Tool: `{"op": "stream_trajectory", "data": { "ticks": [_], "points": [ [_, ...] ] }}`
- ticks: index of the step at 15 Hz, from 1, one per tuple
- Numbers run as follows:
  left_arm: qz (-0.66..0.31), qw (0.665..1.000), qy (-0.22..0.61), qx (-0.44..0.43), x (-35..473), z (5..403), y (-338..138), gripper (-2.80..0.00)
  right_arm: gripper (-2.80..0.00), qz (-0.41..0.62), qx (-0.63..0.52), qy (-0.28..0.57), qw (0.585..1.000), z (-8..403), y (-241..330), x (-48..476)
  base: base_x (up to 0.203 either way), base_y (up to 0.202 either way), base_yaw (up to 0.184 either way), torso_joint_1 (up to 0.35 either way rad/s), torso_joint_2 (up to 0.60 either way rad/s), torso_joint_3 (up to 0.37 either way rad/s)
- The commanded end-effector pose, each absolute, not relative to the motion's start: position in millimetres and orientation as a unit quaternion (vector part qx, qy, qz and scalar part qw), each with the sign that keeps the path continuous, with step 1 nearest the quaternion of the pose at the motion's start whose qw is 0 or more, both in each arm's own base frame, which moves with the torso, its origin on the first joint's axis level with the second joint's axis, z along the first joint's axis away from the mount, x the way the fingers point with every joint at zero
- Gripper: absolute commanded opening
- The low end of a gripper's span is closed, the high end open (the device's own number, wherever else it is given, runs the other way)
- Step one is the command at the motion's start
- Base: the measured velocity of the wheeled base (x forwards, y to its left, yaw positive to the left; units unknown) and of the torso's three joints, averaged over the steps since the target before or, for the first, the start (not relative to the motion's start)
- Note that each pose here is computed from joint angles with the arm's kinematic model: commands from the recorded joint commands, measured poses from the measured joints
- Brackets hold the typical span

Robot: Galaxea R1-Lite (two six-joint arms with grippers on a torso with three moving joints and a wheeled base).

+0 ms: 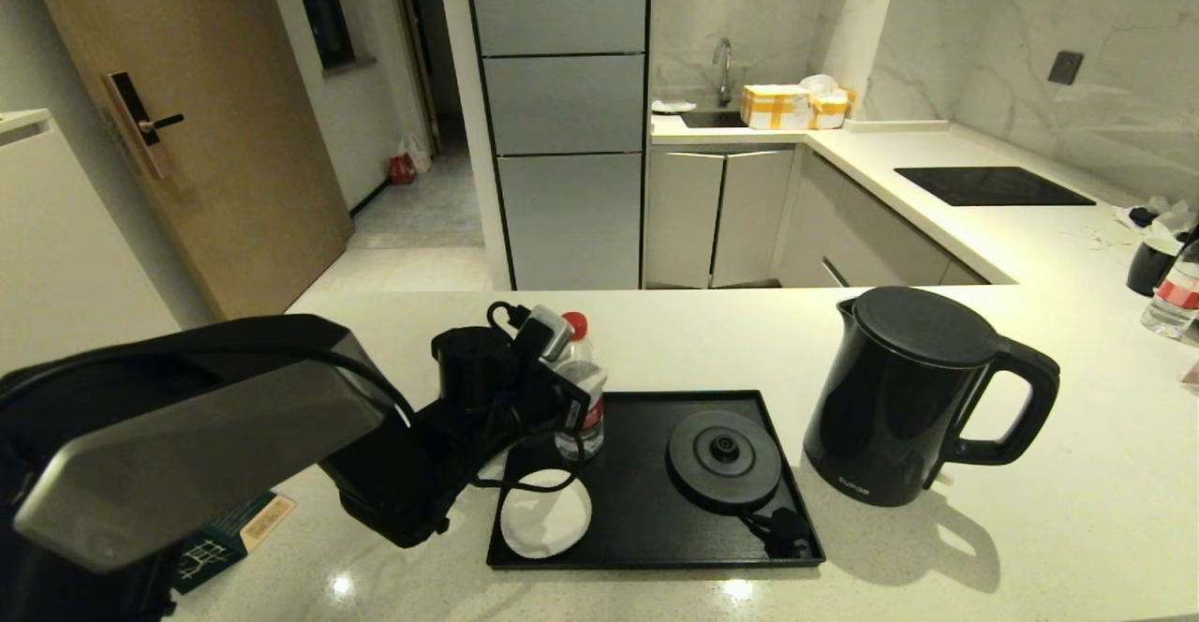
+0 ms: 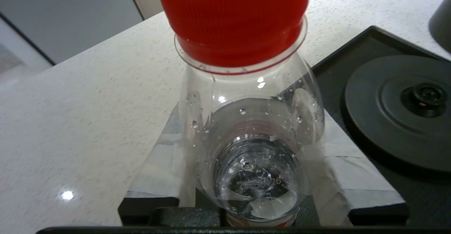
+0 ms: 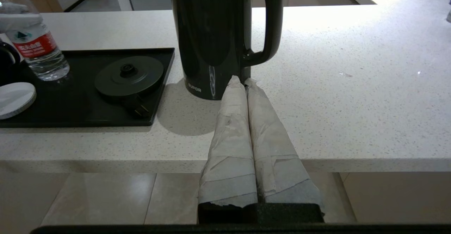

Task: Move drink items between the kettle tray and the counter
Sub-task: Pick up the bottled water, then place it on the left

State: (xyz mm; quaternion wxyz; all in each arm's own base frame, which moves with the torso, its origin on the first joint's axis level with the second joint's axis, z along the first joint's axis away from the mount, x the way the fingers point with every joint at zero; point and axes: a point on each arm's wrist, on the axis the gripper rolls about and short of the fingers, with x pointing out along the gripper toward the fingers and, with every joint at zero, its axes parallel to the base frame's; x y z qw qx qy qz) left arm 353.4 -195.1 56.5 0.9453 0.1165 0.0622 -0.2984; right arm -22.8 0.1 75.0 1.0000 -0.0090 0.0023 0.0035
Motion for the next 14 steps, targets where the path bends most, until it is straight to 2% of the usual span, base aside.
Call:
{"op": "stream_trajectory", "data": {
  "ticks": [1, 5, 9, 10, 14],
  "points": [
    [-0.294, 0.949, 0.037, 0.112, 348.3, 78.5, -193.4, -2.80, -2.80, 0.005, -0.009, 0.004, 1.000, 74.6, 0.1, -22.6, 0.000, 0.000, 0.000, 0.000, 0.00, 0.000],
    [-0.291, 0.954, 0.020, 0.072, 328.3, 133.9, -194.3, -2.80, -2.80, 0.004, -0.009, 0.004, 1.000, 74.6, 0.1, -22.6, 0.000, 0.000, 0.000, 0.000, 0.00, 0.000],
    [-0.277, 0.960, 0.028, 0.028, 287.5, 187.9, -172.8, -2.80, -2.80, 0.005, -0.009, 0.003, 1.000, 74.6, 0.1, -22.7, 0.000, 0.000, 0.000, 0.000, 0.00, 0.000],
    [-0.268, 0.962, 0.037, 0.028, 271.6, 191.8, -160.3, -2.80, -2.80, 0.004, -0.009, 0.003, 1.000, 74.6, 0.1, -22.7, 0.000, 0.000, 0.000, 0.000, 0.00, 0.000],
    [-0.160, 0.981, 0.108, 0.034, 235.6, 167.1, -78.6, -2.80, -2.80, 0.004, -0.009, 0.003, 1.000, 74.6, 0.1, -22.7, 0.000, 0.000, 0.000, 0.000, 0.00, 0.000]
  ]
}}
